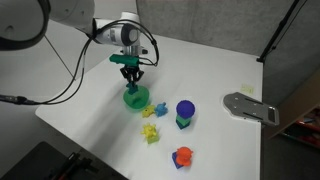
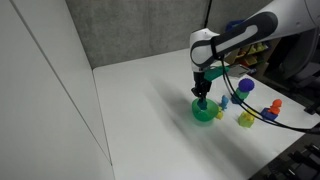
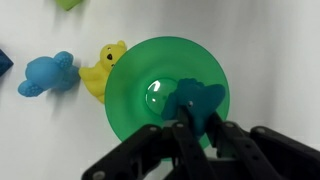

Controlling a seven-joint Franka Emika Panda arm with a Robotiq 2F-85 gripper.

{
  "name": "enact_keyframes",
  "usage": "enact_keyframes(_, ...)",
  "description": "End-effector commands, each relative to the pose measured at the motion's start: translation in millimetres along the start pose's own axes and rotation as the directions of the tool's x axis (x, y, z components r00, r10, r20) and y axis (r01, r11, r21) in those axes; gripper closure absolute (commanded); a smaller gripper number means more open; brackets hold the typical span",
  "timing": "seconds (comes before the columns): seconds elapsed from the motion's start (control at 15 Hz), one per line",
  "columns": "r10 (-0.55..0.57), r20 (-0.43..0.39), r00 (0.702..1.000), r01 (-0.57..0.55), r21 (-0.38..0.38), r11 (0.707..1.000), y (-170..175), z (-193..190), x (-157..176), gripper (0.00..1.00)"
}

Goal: Remove the blue folded paper from the bowl

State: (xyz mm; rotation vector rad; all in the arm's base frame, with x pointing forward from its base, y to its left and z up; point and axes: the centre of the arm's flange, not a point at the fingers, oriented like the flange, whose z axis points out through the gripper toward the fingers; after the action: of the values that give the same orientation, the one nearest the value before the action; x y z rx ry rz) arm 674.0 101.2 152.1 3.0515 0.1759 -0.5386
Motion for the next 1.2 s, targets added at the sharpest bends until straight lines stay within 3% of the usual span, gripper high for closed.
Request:
enact_keyframes(0.0,-0.033,-0.022,0.999,0.033,-0.012,0.999,-15.9,-41.3,-6.8,0.93)
enact_keyframes(0.4,-0.156,-0.068,0.985,0.153,-0.049,0.987,-67.1,-58.1,-0.2,0.93)
enact_keyframes(1.13,-0.298,-0.031,0.954,0.296,-0.064,0.953,-104.2,0.8,-27.9,0.94)
